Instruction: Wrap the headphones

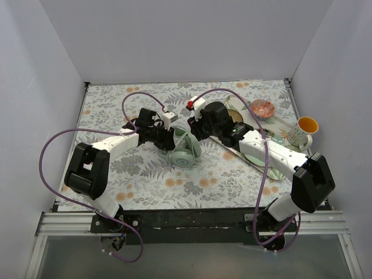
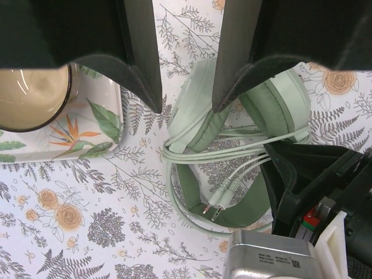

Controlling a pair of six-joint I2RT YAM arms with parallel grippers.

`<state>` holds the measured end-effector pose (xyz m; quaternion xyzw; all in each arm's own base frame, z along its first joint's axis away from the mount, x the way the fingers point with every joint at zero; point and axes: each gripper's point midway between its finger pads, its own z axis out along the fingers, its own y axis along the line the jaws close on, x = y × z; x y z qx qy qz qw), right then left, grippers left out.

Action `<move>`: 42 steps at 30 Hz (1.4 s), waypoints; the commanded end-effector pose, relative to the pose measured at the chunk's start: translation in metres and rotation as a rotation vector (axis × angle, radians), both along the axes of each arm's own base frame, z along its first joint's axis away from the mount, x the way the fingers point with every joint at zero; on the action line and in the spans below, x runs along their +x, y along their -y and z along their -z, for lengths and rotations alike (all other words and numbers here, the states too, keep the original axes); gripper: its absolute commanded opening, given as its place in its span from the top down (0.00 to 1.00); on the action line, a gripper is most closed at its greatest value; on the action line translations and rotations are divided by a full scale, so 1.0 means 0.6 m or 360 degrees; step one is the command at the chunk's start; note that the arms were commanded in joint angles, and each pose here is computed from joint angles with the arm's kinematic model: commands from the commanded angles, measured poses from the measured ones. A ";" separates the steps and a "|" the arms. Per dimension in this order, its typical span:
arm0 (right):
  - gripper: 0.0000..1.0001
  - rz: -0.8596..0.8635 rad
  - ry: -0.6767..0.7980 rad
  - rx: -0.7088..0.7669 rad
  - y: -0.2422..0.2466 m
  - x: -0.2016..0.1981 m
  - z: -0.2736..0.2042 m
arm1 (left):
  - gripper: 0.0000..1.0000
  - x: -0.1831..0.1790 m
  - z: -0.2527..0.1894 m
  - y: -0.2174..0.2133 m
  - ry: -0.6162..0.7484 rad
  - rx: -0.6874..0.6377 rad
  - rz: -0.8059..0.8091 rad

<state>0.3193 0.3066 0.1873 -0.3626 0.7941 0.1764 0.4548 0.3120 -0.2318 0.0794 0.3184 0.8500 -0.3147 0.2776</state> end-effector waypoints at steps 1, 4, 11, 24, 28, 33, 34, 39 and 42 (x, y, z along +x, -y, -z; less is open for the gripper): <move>0.52 0.0008 0.0117 0.0076 -0.002 0.011 -0.040 | 0.78 0.019 -0.040 0.002 0.0126 0.0001 -0.0017; 0.52 -0.0006 0.0116 0.0081 -0.005 0.010 -0.041 | 0.78 0.015 -0.039 0.005 0.0109 -0.0014 -0.0004; 0.52 -0.0020 0.0102 0.0068 -0.007 0.010 -0.034 | 0.76 0.014 -0.056 0.018 0.0121 -0.0082 0.0041; 0.52 -0.0033 0.0072 0.0068 -0.012 0.013 -0.024 | 0.47 0.066 -0.014 0.020 0.0034 0.0038 -0.0065; 0.52 -0.0029 0.0069 0.0064 -0.009 0.015 -0.022 | 0.46 0.089 -0.009 0.010 0.0056 0.0105 -0.0163; 0.52 -0.0030 0.0062 0.0053 -0.009 0.014 -0.017 | 0.37 0.107 -0.024 0.003 0.0132 0.0139 -0.0203; 0.52 -0.0030 0.0057 0.0048 -0.010 0.015 -0.015 | 0.35 0.111 -0.026 -0.001 0.0149 0.0158 -0.0220; 0.52 -0.0084 0.0034 0.0073 -0.019 0.008 -0.014 | 0.12 0.124 -0.050 -0.007 0.0235 0.0181 -0.0251; 0.52 -0.0098 0.0024 0.0076 -0.023 0.007 -0.012 | 0.04 0.126 -0.068 -0.006 0.0277 0.0161 -0.0237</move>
